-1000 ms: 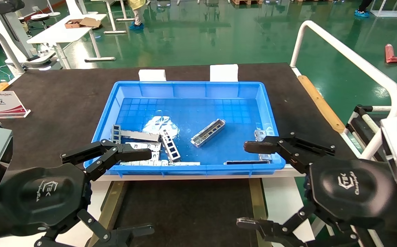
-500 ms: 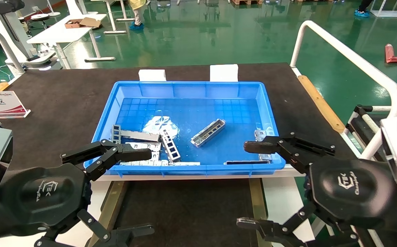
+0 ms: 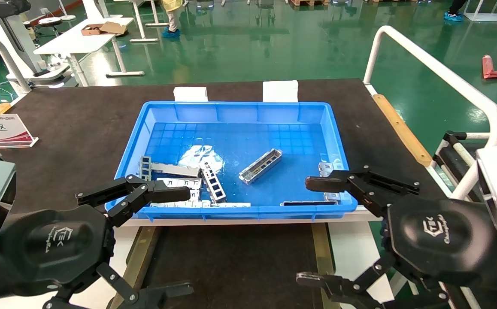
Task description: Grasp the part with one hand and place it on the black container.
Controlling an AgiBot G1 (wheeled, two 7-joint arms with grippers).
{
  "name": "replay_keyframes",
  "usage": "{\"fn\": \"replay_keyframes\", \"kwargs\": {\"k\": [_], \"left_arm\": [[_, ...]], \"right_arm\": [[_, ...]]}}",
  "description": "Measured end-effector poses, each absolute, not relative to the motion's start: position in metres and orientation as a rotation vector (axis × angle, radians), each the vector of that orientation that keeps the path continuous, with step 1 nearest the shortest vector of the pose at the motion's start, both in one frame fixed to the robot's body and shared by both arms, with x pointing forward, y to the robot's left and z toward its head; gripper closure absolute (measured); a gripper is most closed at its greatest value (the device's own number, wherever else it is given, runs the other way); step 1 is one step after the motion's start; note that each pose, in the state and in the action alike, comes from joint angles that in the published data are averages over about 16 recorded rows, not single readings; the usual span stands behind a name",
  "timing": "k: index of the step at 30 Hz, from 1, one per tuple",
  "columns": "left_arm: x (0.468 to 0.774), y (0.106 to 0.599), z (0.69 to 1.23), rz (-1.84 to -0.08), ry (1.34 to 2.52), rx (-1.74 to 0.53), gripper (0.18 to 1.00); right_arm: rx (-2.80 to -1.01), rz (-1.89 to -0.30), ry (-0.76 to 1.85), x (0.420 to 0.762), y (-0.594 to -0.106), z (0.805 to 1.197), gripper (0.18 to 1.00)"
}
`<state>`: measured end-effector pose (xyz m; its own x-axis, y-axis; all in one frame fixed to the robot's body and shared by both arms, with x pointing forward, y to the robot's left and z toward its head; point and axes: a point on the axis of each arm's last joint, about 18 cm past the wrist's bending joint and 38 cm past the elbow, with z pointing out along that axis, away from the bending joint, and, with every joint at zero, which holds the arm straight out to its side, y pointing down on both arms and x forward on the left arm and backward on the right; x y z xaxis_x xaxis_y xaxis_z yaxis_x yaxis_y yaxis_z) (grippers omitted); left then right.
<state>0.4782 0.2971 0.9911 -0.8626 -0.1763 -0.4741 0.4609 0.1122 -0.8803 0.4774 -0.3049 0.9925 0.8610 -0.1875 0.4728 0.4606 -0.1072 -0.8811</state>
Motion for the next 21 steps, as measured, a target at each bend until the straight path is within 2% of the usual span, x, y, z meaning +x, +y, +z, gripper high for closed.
{"fn": "replay_keyframes", "kwargs": {"k": [11, 21], "left_arm": [[0.503, 0.281, 0.991, -1.785, 1.92, 0.246, 0.184], [0.56, 0.253, 0.992, -1.742, 1.9, 0.145, 0.184]], "right_arm": [[-1.589, -0.554, -0.22, 0.477, -0.305, 0.993, 0.178], [-1.589, -0.554, -0.22, 0.477, -0.305, 0.993, 0.178]]}}
